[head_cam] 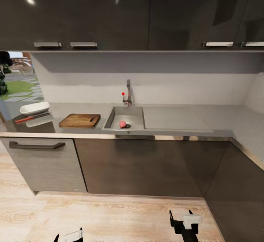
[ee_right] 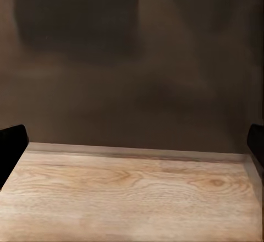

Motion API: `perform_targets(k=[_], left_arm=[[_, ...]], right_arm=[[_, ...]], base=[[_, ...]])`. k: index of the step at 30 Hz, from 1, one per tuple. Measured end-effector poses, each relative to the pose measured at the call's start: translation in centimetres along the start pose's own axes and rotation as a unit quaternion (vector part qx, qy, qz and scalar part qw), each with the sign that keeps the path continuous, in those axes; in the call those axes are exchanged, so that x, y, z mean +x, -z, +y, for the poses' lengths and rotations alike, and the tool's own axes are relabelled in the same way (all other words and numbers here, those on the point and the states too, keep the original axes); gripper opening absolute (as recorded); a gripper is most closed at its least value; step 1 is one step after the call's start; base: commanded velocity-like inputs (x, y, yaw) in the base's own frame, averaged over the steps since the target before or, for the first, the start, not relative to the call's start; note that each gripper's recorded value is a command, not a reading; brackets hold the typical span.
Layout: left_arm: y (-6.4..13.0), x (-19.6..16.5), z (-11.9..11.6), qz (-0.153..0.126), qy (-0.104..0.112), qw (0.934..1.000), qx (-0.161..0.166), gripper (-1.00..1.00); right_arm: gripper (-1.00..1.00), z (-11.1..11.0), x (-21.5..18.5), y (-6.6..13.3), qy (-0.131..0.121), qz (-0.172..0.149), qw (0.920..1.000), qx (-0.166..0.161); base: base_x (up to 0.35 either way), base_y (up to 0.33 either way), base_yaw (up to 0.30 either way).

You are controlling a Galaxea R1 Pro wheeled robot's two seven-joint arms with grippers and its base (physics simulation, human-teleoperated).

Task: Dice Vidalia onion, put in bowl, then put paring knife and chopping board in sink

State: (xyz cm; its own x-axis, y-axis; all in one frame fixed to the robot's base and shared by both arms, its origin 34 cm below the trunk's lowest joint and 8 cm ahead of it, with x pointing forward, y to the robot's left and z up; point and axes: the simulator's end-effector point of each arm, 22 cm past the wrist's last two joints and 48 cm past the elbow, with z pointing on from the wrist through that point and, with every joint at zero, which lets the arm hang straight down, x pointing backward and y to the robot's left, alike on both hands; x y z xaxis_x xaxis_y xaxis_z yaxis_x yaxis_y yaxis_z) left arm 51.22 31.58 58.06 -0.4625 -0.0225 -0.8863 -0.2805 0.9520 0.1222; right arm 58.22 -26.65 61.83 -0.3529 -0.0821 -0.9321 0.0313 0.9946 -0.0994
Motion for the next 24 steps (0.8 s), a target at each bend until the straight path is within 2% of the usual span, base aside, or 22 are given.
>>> perform_targets(k=[9, 24], left_arm=[[0.04, 0.44, 0.03, 0.005, -0.002, 1.0, 0.0, 1.0], [0.04, 0.43, 0.02, 0.005, -0.002, 1.0, 0.0, 1.0]], right_arm=[[1.0, 0.09, 0.42, 0.04, 0.0, 0.004, 1.0, -0.001], [1.0, 0.02, 0.43, 0.05, 0.0, 0.004, 1.0, 0.0]], base=[[0.001, -0.042, 0.0], [0.124, -0.218, 0.0]])
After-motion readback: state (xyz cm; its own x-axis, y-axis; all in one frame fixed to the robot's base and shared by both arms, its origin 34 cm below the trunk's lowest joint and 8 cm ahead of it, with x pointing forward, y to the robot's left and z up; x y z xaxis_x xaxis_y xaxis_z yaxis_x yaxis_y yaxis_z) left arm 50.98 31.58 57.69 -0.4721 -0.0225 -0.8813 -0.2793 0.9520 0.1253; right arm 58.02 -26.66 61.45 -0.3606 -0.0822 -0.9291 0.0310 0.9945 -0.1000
